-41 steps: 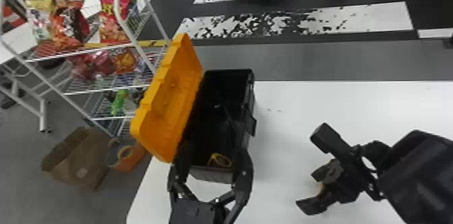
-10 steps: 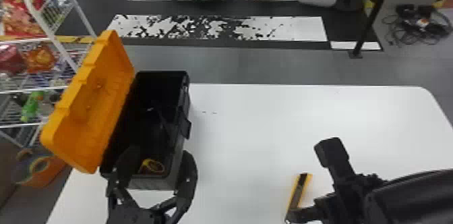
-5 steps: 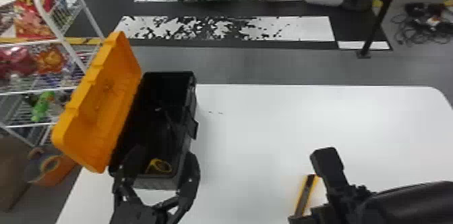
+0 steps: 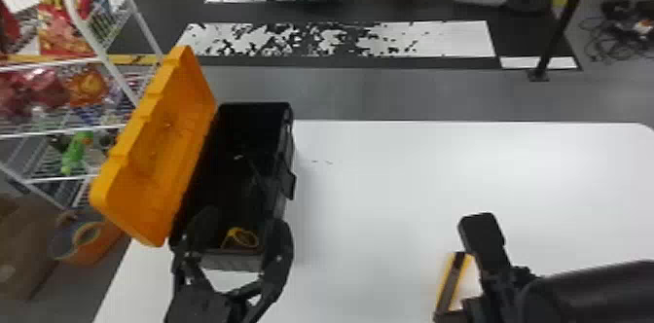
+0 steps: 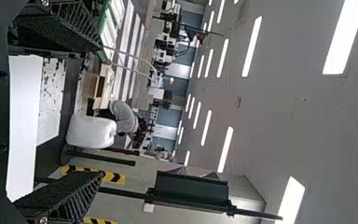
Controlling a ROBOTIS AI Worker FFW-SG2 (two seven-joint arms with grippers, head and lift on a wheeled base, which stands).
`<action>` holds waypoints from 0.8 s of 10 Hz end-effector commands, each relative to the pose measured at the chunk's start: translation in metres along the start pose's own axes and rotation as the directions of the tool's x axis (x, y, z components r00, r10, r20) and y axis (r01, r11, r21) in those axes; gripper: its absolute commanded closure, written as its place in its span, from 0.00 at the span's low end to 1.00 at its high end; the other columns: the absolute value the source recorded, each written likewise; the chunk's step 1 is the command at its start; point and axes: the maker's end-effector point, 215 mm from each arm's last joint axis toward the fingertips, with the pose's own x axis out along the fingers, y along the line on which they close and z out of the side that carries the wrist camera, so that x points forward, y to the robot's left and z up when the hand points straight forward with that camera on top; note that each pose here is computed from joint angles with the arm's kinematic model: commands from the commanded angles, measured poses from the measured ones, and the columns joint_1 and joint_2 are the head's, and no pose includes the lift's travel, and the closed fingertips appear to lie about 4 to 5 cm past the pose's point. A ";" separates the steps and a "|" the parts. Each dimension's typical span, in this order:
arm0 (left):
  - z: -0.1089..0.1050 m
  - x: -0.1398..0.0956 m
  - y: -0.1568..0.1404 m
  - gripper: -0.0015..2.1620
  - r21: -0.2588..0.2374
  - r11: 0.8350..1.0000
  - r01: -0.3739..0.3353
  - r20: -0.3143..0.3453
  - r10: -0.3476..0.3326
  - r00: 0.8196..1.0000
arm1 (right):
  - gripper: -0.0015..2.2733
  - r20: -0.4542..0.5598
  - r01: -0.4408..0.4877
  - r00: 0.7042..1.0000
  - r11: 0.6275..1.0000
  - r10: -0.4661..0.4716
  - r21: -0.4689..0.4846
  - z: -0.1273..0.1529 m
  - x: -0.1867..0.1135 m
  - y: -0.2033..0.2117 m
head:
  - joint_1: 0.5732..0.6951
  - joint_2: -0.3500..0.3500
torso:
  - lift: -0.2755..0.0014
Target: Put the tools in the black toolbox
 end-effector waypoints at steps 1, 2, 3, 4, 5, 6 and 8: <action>-0.001 0.001 0.003 0.02 -0.003 1.000 0.002 0.001 -0.002 1.000 | 0.06 -0.011 -0.015 1.000 1.000 0.015 0.014 -0.005 0.008 0.003 | 1.00 0.68 | 0.85; 0.000 0.002 0.004 0.02 -0.004 1.000 0.004 0.001 -0.004 1.000 | 0.06 0.023 -0.032 0.999 0.999 0.031 0.026 0.007 0.012 0.009 | 1.00 0.67 | 0.85; 0.000 0.003 0.003 0.02 -0.004 1.000 0.006 0.003 -0.006 1.000 | 0.06 0.039 -0.037 0.999 0.999 0.036 0.029 0.015 0.013 0.010 | 1.00 0.68 | 0.85; 0.000 0.003 0.004 0.02 -0.003 1.000 0.006 0.002 -0.006 1.000 | 0.06 0.048 -0.036 0.998 0.999 0.035 0.026 0.021 0.011 0.010 | 1.00 0.70 | 0.85; 0.000 0.003 0.004 0.02 -0.003 1.000 0.006 0.002 -0.006 1.000 | 0.06 0.051 -0.035 0.998 0.999 0.034 0.024 0.024 0.010 0.010 | 1.00 0.71 | 0.85; -0.001 0.003 0.004 0.02 -0.004 1.000 0.005 0.001 -0.005 1.000 | 0.06 0.049 -0.033 0.998 0.999 0.032 0.026 0.025 0.011 0.008 | 1.00 0.71 | 0.85; 0.000 0.002 0.004 0.02 -0.005 1.000 0.005 0.002 -0.005 1.000 | 0.09 0.038 -0.035 0.999 0.999 0.034 0.037 0.022 0.017 0.006 | 1.00 0.71 | 0.85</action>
